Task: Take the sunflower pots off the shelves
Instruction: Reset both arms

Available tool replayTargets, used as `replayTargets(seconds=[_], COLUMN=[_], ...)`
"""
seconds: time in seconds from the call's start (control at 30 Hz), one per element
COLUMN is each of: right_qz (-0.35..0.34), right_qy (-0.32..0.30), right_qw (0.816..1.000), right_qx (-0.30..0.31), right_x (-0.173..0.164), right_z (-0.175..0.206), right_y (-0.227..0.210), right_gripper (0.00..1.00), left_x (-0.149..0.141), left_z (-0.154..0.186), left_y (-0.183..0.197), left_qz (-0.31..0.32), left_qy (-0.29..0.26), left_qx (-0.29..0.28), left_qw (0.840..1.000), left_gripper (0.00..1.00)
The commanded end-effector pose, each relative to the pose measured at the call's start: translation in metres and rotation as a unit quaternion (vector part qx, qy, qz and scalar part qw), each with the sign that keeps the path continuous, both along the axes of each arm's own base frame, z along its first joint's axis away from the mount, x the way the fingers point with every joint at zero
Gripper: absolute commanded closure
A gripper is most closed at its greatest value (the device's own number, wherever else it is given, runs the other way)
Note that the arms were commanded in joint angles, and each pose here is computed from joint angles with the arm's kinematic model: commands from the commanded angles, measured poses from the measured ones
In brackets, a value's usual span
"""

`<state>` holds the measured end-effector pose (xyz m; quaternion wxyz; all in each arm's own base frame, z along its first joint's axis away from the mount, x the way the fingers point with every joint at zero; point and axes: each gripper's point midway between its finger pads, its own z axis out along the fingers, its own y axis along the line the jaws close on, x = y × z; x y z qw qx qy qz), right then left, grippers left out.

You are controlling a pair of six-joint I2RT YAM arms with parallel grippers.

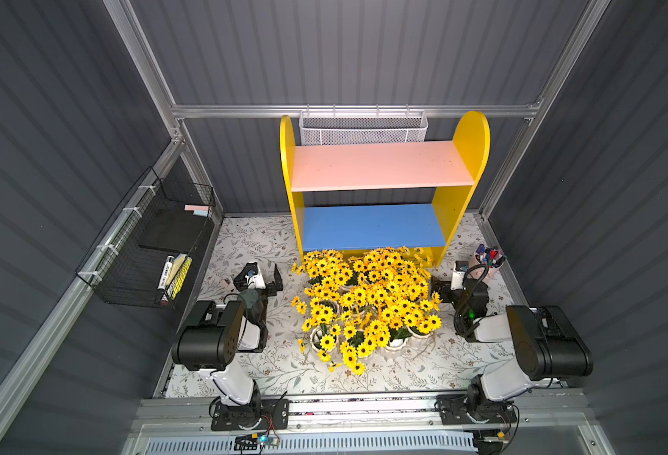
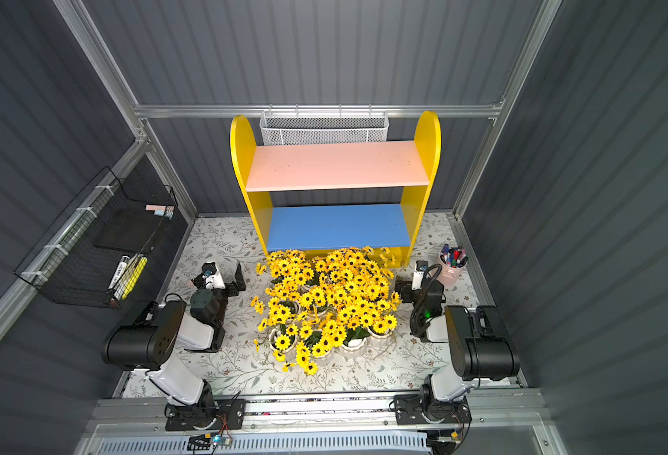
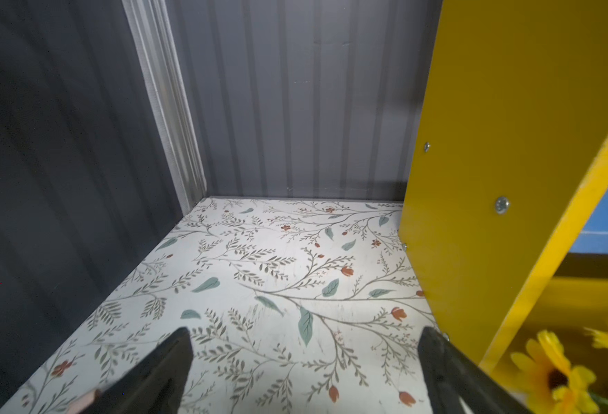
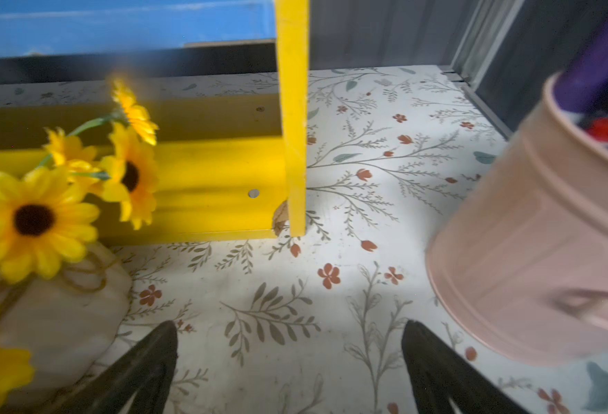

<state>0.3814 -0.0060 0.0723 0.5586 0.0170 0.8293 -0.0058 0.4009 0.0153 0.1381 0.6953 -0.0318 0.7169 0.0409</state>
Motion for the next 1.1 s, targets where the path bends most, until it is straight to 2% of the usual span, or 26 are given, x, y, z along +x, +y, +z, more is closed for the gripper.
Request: replayTargets(seconds=[0.0,1.07], right_qz=[-0.063,-0.059], right_qy=[-0.005,-0.002], right_qw=[0.998,0.998], right_qx=[0.002,0.002], right_x=[0.0095,0.0115], right_z=[0.0213,0.0211], right_y=[-0.0194,-0.0178], right_gripper=[0.01,0.01], left_x=[0.0099,0.0098], left_z=[-0.0171,-0.0183], left_y=[-0.0123,-0.0099], left_qz=[-0.037,-0.031], left_qy=[0.042,0.045], left_qx=[0.014,0.011], left_qw=[0.998,0.998], left_gripper=[0.01,0.01])
